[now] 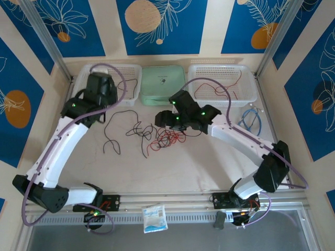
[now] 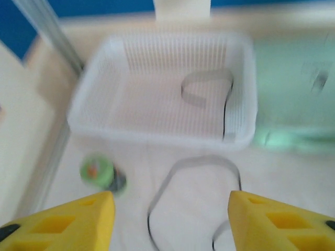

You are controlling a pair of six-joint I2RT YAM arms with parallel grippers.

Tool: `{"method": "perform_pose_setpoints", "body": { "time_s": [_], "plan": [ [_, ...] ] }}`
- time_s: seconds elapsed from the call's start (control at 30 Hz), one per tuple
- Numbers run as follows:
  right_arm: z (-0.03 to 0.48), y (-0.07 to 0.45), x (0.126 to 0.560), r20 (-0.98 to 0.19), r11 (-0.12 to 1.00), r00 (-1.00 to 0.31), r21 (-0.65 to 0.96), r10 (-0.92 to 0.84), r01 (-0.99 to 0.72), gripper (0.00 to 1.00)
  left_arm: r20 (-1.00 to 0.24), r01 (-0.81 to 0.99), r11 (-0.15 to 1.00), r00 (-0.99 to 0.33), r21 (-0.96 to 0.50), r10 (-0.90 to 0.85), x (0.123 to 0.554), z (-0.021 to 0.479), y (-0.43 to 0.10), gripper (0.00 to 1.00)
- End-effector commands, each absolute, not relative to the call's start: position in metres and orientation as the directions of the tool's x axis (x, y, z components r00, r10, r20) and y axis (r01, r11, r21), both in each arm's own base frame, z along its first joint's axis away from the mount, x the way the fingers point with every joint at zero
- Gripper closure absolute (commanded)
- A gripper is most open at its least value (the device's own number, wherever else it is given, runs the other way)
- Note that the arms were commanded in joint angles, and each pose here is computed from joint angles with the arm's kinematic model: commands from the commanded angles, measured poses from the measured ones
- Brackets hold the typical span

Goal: Untangle the cables

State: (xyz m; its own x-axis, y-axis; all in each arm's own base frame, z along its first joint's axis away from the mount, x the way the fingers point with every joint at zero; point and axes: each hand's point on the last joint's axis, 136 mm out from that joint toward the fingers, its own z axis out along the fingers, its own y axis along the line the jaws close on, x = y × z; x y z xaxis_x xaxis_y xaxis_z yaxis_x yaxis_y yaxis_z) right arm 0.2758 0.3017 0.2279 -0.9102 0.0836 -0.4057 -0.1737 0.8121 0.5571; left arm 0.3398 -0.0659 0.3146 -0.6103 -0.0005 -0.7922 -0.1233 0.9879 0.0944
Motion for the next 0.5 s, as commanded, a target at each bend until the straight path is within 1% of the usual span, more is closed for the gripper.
{"method": "perform_pose_setpoints", "body": {
  "time_s": [0.0,0.1,0.2,0.27,0.37,0.4,0.47],
  "plan": [
    [0.240,0.270,0.265,-0.446,0.853,-0.894,0.478,0.032,-0.208,0.36,-0.593,-0.200,0.980,-0.788,-0.009,-0.166,0.290,0.233,-0.063,0.40],
    [0.246,0.254,0.261,-0.459,0.851,-0.887,0.486,0.054,-0.200,0.36,-0.502,-0.239,0.970,-0.835,-0.037,-0.225,0.275,0.181,-0.067,0.43],
    [0.248,0.240,0.259,-0.462,0.843,-0.883,0.505,0.084,-0.184,0.35,-0.444,-0.282,0.958,-0.853,-0.046,-0.273,0.269,0.138,-0.069,0.42],
    [0.247,0.233,0.257,-0.457,0.838,-0.884,0.517,0.099,-0.173,0.35,-0.417,-0.304,0.952,-0.862,-0.029,-0.288,0.267,0.115,-0.067,0.35],
    [0.244,0.225,0.255,-0.451,0.835,-0.886,0.526,0.113,-0.161,0.32,-0.375,-0.343,0.938,-0.875,0.039,-0.305,0.266,0.084,-0.059,0.24],
    [0.243,0.223,0.255,-0.448,0.835,-0.886,0.527,0.117,-0.156,0.32,-0.367,-0.352,0.935,-0.877,0.051,-0.310,0.266,0.075,-0.058,0.22],
    [0.239,0.220,0.254,-0.442,0.836,-0.889,0.529,0.123,-0.147,0.32,-0.352,-0.364,0.930,-0.879,0.058,-0.322,0.267,0.060,-0.057,0.21]
  ]
}}
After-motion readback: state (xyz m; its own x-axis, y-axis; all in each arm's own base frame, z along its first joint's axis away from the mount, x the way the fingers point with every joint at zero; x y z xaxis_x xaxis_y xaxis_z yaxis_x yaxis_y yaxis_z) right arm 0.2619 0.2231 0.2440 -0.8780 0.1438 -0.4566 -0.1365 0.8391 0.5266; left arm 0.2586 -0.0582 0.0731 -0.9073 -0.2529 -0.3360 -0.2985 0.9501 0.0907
